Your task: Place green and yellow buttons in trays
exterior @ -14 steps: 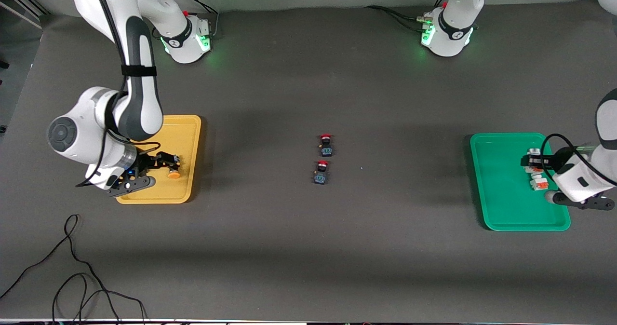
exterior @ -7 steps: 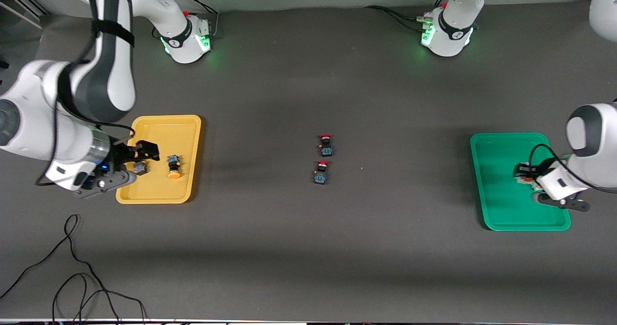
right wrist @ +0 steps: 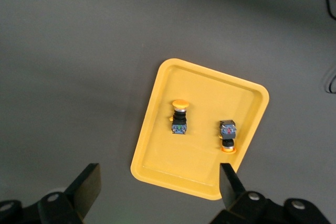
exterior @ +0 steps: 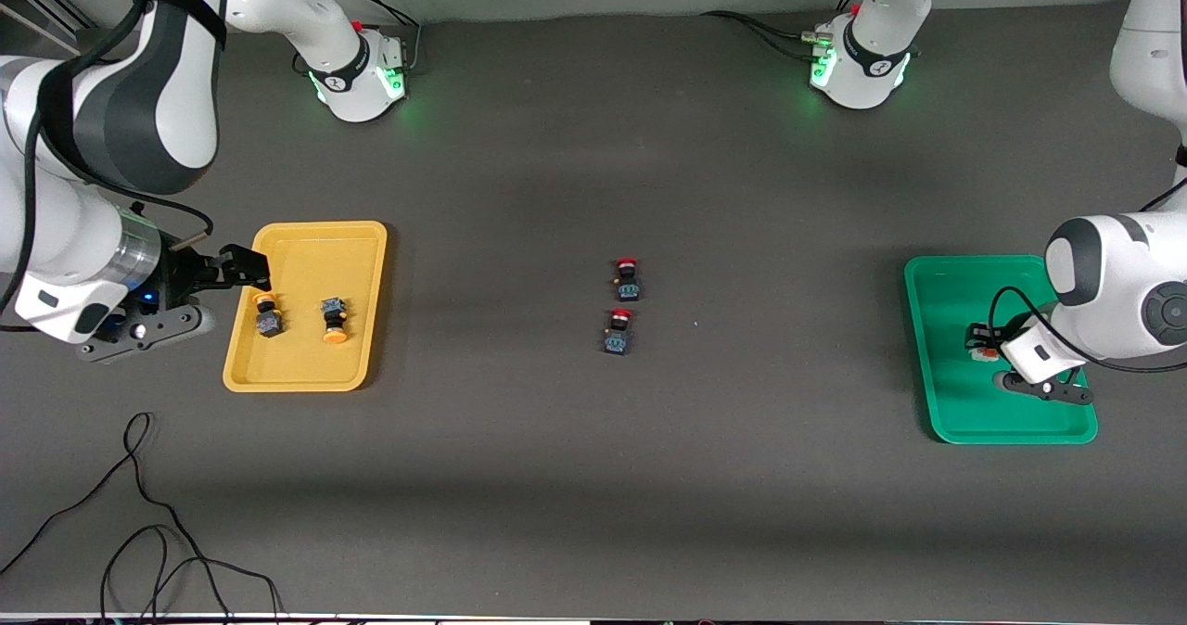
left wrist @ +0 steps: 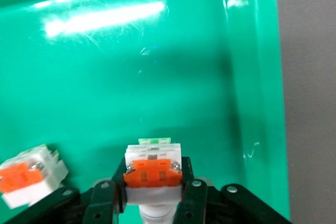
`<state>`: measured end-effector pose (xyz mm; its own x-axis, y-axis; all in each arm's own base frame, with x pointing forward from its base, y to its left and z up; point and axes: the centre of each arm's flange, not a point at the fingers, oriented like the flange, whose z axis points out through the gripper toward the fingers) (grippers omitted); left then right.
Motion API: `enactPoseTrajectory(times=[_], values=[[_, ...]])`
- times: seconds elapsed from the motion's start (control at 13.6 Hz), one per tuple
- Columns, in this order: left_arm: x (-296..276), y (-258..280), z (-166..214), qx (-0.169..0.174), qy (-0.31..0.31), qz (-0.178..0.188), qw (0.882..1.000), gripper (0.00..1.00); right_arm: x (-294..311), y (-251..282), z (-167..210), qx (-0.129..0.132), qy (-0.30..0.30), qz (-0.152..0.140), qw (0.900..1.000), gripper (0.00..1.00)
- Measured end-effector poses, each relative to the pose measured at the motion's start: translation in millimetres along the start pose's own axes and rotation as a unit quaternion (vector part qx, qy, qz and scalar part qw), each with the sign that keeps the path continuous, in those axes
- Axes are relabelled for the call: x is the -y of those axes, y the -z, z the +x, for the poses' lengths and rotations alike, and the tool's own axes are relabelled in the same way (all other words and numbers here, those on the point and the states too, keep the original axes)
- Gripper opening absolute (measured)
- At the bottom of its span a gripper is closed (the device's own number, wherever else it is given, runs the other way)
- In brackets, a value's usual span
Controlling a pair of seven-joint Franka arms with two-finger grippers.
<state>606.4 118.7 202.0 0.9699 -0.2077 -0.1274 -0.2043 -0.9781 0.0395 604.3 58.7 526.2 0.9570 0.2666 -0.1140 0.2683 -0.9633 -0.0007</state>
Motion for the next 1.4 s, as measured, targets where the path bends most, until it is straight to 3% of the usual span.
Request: enactPoseTrajectory(times=[0.22,0.3,0.66,1.03,1.4], values=[[-0.4,-9.7,-0.8,0.000,-0.001,-0.002,1.000,0.41,-2.5,3.7,-6.9,0.015,-0.017,-0.005,1.000,1.00],[-0.2,-9.0,-0.6,-0.001,-0.001,-0.001,1.000,0.46,-4.6,4.4,-10.0,0.018,-0.021,-0.003,1.000,1.00],[0.9,29.8,1.0,-0.001,-0.002,0.012,1.000,0.98,-24.2,20.5,-38.7,0.011,-0.031,0.017,0.999,1.00],[-24.4,184.1,-22.8,0.056,0.003,0.028,0.998,1.00,-42.0,32.9,-67.5,0.001,-0.045,0.024,0.999,1.00],[-49.0,319.8,-54.6,0.083,0.017,0.019,0.996,1.00,-44.9,37.5,-72.6,-0.004,-0.048,0.019,0.999,1.00]])
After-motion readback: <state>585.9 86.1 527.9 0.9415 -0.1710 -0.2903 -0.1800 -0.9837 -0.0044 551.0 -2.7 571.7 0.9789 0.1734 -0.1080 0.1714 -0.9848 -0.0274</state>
